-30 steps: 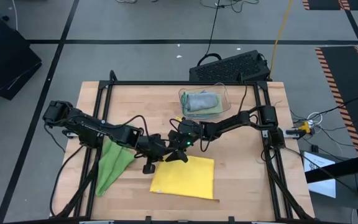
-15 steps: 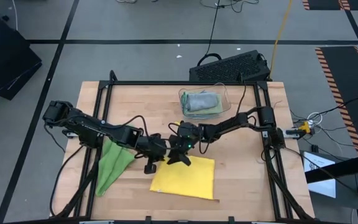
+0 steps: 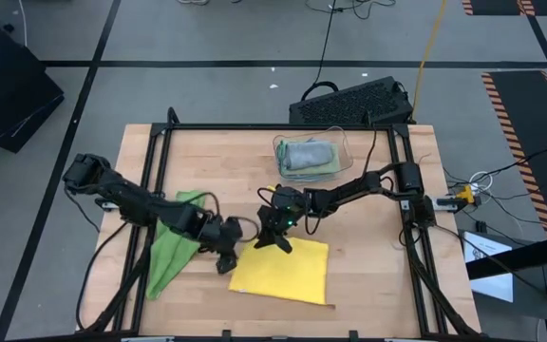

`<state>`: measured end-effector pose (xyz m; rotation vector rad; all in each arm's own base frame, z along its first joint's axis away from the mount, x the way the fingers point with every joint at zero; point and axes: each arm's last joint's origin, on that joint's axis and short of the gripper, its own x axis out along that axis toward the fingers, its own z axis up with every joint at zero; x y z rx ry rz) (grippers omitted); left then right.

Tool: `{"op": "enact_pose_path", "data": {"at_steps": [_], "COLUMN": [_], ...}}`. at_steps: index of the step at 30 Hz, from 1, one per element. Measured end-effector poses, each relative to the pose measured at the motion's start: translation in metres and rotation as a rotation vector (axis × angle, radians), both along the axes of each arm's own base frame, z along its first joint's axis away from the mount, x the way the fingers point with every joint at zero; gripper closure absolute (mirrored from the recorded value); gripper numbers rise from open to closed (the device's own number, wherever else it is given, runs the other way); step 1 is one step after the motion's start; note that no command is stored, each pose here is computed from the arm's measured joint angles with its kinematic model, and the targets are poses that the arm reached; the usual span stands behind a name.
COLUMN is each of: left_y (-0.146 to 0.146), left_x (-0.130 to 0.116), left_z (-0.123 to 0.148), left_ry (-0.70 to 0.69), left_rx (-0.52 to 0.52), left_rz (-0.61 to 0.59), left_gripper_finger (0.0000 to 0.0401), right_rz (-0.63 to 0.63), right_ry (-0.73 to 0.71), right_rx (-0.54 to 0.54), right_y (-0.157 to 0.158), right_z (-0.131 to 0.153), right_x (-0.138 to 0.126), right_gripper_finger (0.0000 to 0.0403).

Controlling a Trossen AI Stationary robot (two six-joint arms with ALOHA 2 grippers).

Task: Fold microfiber towels
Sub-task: Fold the yellow towel

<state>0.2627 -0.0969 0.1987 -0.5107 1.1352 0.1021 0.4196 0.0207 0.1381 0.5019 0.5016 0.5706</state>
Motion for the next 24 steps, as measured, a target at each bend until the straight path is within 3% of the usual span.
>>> {"op": "enact_pose_path", "data": {"at_steps": [4,9,15,20,24], "left_y": [-0.018,-0.028,-0.017,-0.007,-0.006], "left_x": [-0.008,-0.010,-0.027,-0.042,-0.051], "left_z": [-0.016,-0.026,-0.058,-0.074,-0.083], "left_ry": [-0.065,-0.255,-0.321,-0.478,-0.501], "left_rx": [-0.081,-0.092,-0.108,-0.237,-0.281], "left_rz": [0.000,0.036,0.113,0.160,0.152], "left_gripper_finger": [0.0134,0.0156,0.0166,0.0167,0.0184], "right_rz": [0.013,0.017,0.017,0.019,0.009], "right_ry": [-0.046,-0.045,-0.053,-0.078,-0.073], "right_rx": [-0.032,-0.035,-0.038,-0.050,-0.045], "right_y": [0.000,0.000,-0.001,-0.001,-0.005], "right_z": [0.005,0.005,0.006,0.007,0.007], "right_x": [0.000,0.000,0.000,0.000,0.000], "right_gripper_finger": [0.0398,0.0399,0.0399,0.0399,0.0399]}}
